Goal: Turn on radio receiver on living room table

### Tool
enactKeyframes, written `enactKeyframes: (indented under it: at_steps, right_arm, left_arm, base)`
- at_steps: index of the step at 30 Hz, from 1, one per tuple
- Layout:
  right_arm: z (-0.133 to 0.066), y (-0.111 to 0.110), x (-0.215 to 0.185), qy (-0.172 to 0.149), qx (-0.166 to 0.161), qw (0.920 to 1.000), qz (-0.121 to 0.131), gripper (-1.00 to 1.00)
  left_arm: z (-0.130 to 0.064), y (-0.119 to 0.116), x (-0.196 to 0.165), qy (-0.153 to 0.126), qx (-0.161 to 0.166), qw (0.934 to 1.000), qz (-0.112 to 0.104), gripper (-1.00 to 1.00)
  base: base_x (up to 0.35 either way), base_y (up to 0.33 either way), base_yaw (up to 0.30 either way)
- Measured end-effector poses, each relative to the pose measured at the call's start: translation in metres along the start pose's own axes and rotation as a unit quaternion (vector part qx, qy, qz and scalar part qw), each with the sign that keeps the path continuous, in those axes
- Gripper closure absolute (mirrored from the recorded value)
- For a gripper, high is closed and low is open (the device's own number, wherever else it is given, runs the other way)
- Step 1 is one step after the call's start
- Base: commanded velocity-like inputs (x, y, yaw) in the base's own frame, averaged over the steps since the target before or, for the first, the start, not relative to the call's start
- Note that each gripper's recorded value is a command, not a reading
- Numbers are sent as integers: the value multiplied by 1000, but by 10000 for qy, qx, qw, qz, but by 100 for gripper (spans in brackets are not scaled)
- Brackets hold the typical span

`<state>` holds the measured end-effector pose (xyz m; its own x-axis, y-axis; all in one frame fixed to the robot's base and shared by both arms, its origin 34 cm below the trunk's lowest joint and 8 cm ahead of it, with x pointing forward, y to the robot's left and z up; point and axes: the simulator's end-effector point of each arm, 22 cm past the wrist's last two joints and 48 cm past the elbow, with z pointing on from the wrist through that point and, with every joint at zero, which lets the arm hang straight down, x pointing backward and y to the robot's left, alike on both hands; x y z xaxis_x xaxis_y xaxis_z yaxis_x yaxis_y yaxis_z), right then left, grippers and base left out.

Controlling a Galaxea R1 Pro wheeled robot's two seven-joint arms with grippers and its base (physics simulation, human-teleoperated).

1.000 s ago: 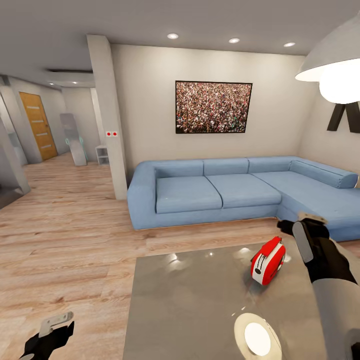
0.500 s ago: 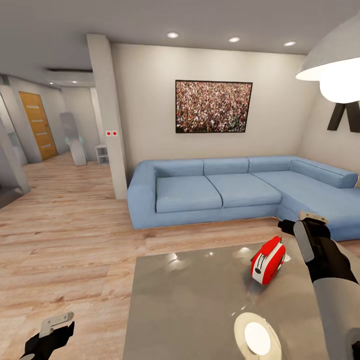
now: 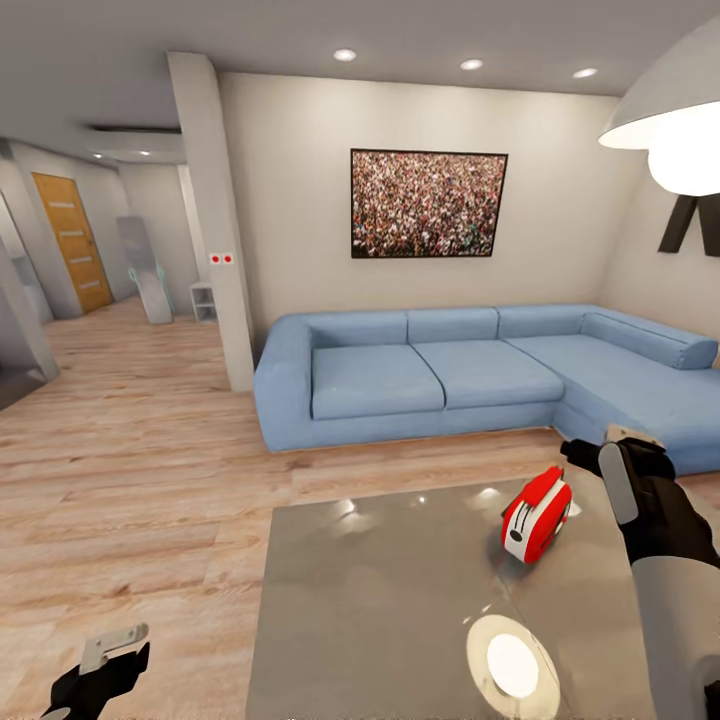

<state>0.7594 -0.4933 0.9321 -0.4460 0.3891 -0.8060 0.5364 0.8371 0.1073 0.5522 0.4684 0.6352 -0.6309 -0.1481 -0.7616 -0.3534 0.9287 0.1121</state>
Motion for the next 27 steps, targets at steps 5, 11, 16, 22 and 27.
enactKeyframes:
  at_steps: [5, 11, 16, 22, 27]
  right_arm:
    - [4, 1, 4, 40, 21, 10000, -39, -100]
    - [8, 0, 9, 85, 46, 9999, -65, -100]
    - [11, 1, 13, 121, 58, 9999, -85, -100]
    - [15, 1, 18, 163, 72, 9998, -105, -100]
    - [19, 2, 22, 200, 82, 9997, -120, -100]
  left_arm:
    - [1, 2, 3, 24, -33, 10000, 5, -100]
    - [2, 1, 7, 72, -32, 10000, -2, -100]
    - [2, -14, 17, 159, 58, 9998, -53, -100]
    - [3, -15, 22, 203, 44, 9998, -38, -100]
    - [3, -15, 26, 243, 39, 9997, -26, -100]
  base:
    - [0, 0, 0]
    - [0, 0, 0]
    - [0, 0, 0]
    - [0, 0, 0]
    - [0, 0, 0]
